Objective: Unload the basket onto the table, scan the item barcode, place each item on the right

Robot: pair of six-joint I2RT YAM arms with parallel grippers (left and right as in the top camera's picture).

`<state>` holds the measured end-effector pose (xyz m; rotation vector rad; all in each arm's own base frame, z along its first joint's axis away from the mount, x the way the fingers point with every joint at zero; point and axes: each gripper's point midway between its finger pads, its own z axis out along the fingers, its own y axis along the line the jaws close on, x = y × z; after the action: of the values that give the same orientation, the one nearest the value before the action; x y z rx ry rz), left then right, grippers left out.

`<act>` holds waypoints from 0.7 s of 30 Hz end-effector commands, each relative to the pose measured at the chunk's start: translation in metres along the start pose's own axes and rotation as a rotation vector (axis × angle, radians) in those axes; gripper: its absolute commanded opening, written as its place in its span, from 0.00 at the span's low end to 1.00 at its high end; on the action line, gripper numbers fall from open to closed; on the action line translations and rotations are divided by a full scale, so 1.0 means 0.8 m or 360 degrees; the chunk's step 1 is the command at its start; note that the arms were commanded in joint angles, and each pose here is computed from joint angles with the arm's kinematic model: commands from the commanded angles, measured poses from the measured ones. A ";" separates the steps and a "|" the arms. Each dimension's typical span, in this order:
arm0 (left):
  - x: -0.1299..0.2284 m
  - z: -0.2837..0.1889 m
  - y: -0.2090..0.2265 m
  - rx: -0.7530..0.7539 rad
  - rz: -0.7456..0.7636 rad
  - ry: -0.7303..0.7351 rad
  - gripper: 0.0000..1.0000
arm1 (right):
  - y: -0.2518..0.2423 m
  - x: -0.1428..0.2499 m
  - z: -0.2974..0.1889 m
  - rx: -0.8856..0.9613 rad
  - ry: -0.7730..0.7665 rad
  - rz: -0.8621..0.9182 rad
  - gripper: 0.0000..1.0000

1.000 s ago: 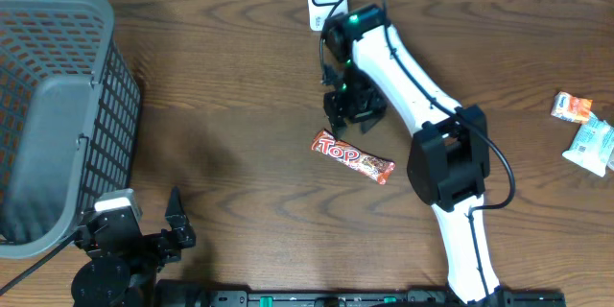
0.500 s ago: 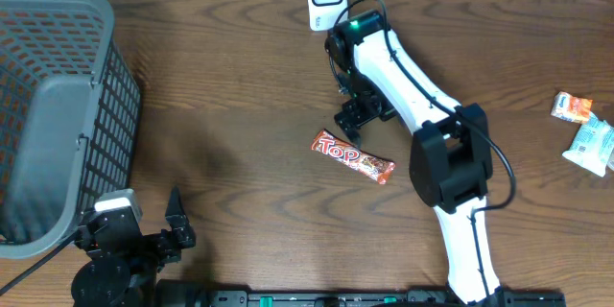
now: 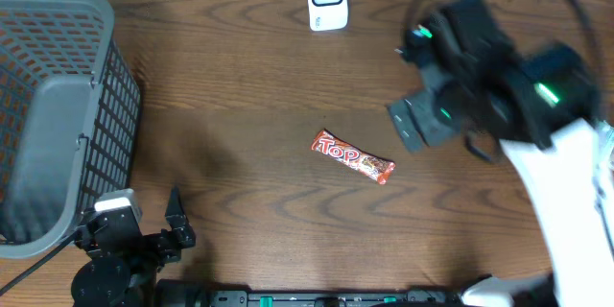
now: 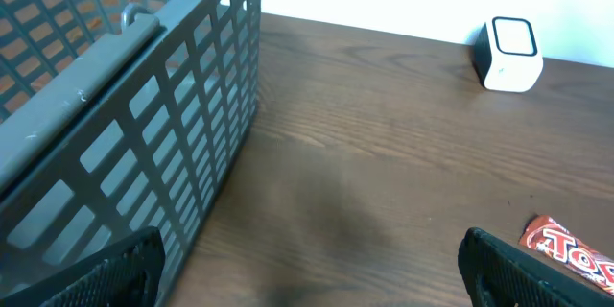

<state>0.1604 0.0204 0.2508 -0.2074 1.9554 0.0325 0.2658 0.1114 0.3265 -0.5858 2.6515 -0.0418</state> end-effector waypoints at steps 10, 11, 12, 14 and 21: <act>0.000 -0.001 -0.001 0.0011 -0.0005 -0.0005 0.98 | 0.020 0.003 0.127 0.0016 -0.0360 -0.0213 0.99; 0.000 -0.001 -0.001 0.0011 -0.0005 -0.0005 0.98 | 0.024 -0.005 0.152 0.0022 -0.0412 -0.0228 0.99; 0.000 -0.001 -0.001 0.0011 -0.0006 -0.0006 0.98 | 0.027 -0.007 0.172 0.0024 -0.0434 -0.0244 0.99; 0.000 -0.001 -0.001 0.0011 -0.0006 -0.0006 0.98 | 0.044 0.008 0.212 -0.0061 -0.0376 -0.0275 0.99; 0.000 -0.001 -0.001 0.0011 -0.0006 -0.0006 0.98 | 0.107 0.088 0.288 -0.0445 0.0078 -0.0448 0.99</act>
<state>0.1604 0.0204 0.2509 -0.2071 1.9551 0.0327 0.2802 0.1528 0.0897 -0.9167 2.6287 0.1219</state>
